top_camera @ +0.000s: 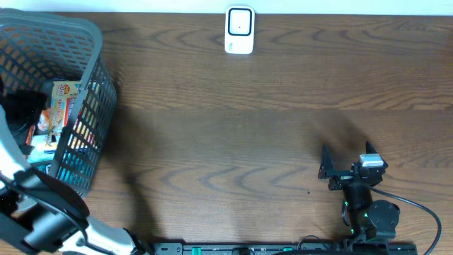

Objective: Scan the item barcode
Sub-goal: 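Reach the left gripper into the grey basket toward the packs, then grasp the orange-and-white wet wipes pack with the left gripper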

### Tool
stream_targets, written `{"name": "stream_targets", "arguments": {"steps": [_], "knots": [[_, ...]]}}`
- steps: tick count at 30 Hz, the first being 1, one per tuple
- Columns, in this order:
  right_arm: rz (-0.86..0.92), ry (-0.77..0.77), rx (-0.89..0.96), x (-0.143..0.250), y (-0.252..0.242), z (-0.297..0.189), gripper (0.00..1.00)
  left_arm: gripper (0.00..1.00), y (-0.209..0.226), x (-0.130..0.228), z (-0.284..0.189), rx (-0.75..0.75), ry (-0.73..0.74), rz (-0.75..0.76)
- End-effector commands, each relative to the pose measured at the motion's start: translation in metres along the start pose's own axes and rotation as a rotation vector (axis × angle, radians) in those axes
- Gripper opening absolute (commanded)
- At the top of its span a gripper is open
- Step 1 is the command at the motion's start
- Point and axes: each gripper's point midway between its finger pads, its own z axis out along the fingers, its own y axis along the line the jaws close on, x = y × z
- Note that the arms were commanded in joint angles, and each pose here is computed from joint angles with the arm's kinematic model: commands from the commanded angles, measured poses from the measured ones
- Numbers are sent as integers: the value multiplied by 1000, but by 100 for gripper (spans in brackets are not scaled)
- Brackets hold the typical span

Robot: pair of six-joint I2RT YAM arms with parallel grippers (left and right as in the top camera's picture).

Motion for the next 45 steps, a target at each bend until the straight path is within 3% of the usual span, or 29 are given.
{"name": "stream_targets", "arguments": {"steps": [1,5,11,21,22,25,27,28,31,35,40,45], "knots": [[-15,0,-1,0,0,0,99,98,-14,-7,18,32,1,227],[-15,0,-1,0,0,0,99,98,-23,-19,32,46,-37,426],[-15,0,-1,0,0,0,99,98,-19,-15,69,19,29,571],[-15,0,-1,0,0,0,99,100,-32,45,137,90,303,706],[-15,0,-1,0,0,0,99,94,-32,50,142,83,320,713],[-15,0,-1,0,0,0,99,41,-34,61,148,72,351,730],[-15,0,-1,0,0,0,99,19,-36,59,143,77,340,732],[-15,0,-1,0,0,0,99,8,-38,57,138,82,328,734],[-15,0,-1,0,0,0,99,7,-42,33,106,56,230,730],[-15,0,-1,0,0,0,99,7,-44,-17,26,8,-61,647],[-15,0,-1,0,0,0,99,7,-55,-45,-97,198,-399,404],[-15,0,-1,0,0,0,99,7,-49,-29,-219,436,-644,220]]}}
